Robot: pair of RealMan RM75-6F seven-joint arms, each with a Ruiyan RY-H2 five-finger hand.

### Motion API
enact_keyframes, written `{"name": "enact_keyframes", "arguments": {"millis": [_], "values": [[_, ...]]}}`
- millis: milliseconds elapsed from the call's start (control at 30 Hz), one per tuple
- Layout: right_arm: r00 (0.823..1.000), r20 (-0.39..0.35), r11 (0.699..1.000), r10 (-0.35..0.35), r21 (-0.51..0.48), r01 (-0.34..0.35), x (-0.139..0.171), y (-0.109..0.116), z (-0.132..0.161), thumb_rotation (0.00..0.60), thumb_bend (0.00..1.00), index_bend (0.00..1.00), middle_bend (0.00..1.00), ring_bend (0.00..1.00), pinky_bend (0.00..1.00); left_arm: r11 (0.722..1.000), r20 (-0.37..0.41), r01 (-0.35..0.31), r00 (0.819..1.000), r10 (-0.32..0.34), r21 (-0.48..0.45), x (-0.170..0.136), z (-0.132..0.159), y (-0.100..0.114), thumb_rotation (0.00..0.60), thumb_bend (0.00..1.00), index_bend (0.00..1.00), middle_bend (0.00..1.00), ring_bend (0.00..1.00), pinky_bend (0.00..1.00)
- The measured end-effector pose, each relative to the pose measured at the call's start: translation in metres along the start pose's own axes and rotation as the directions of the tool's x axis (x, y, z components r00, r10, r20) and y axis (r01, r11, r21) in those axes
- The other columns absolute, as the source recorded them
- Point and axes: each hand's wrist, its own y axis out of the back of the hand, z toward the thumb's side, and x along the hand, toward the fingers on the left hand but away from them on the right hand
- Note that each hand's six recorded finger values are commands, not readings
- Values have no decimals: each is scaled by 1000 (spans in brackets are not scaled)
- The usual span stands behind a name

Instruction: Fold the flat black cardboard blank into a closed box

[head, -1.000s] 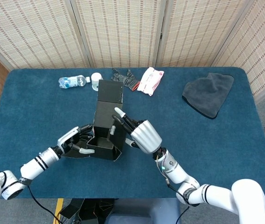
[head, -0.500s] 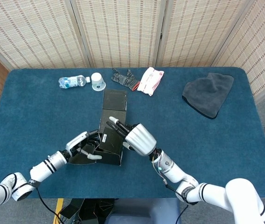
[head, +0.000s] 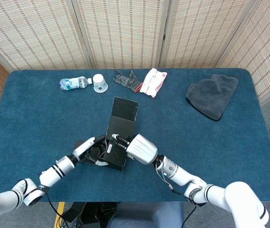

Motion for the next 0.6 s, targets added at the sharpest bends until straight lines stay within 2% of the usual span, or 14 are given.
{"name": "enact_keyframes", "arguments": {"millis": [133,600], "values": [[1000,-15,1000,19,14,-19,5,-5,-2,600,0,213,248,724,959,999,-3,-2,1000,2,54,4,-4,-3,600,70,184,260,492,655],[993,-67,994,100,38,-98,12,-23,0,600,28,270,292,736,959,989,-21,-17,1000,21,148,11,-16,-8,600,71,176,257,486,655]]}}
